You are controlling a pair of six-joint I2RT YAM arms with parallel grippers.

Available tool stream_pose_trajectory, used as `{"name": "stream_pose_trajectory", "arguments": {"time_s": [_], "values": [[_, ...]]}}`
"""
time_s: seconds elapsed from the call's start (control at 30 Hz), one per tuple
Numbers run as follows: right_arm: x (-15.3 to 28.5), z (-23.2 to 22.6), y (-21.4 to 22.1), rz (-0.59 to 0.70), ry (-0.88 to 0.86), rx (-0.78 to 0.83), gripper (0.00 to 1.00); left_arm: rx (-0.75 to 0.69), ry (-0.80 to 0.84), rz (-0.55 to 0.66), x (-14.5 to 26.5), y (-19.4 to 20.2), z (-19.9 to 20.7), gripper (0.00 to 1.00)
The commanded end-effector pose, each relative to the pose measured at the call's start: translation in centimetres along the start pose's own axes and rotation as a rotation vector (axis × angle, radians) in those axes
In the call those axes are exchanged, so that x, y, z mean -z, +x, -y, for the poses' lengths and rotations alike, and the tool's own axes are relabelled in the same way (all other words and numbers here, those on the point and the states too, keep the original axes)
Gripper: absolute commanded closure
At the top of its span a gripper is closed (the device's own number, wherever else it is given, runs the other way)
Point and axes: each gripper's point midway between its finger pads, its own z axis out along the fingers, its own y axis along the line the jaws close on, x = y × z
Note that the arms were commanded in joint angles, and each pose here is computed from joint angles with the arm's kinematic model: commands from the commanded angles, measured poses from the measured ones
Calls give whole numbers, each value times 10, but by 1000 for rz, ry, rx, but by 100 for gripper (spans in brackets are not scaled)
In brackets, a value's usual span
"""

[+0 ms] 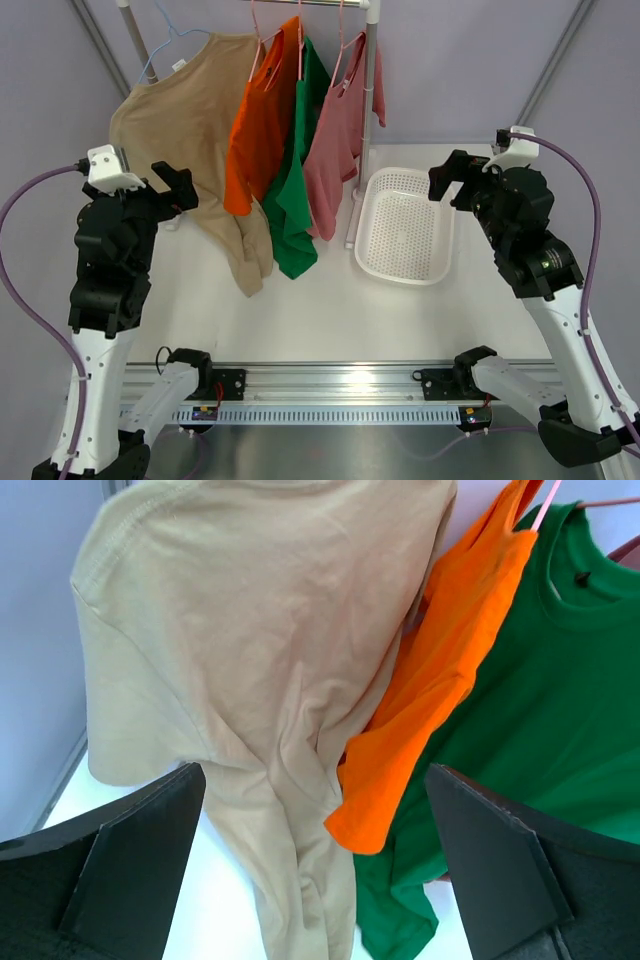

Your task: Remove the t-shirt from the hanger

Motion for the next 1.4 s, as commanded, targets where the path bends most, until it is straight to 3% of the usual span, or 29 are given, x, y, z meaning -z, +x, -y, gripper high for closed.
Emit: {"name": "stream_pose_trajectory", "arguments": {"time_s": [0.0, 0.1, 0.23, 0.33, 0.37, 0.5, 0.6, 0.7, 0.93, 1.03, 1.13, 1.27, 1.37], "values": [[4, -1, -14, 62, 1, -23, 1, -18, -39, 53, -1, -21, -5, 1], [5, -7, -12, 59, -36, -17, 1, -52, -87, 44, -15, -25, -9, 1], [5, -18, -8, 56, -111, 6, 1, -96, 47, 31, -33, -46, 23, 1], [7, -15, -11, 74, -94, 4, 1, -85, 36, 5, -53, -50, 28, 1], [9, -15, -12, 79, -100, 9, 0, -75, 20, 42, -52, -71, 28, 1], [17, -15, -16, 121, -122, 46, 0, -51, -72, 77, -80, -103, 3, 1], [24, -16, -20, 150, -142, 43, 1, -7, -45, 82, -108, -122, -15, 1], [29, -24, -21, 162, -193, 44, 1, 16, 13, 67, -134, -113, -17, 1], [31, -39, -17, 155, -280, 12, 1, -84, 173, 319, -170, -133, -6, 1], [32, -55, -17, 149, -359, -9, 1, 3, 294, 303, -193, -125, -12, 1], [30, -61, -14, 117, -387, -14, 0, -6, 434, 276, -208, -124, -7, 1], [30, -66, -9, 109, -423, 1, 1, -88, 421, 365, -213, -138, -12, 1], [31, -66, -8, 110, -428, 12, 1, -110, 427, 340, -230, -142, -13, 1]]}}
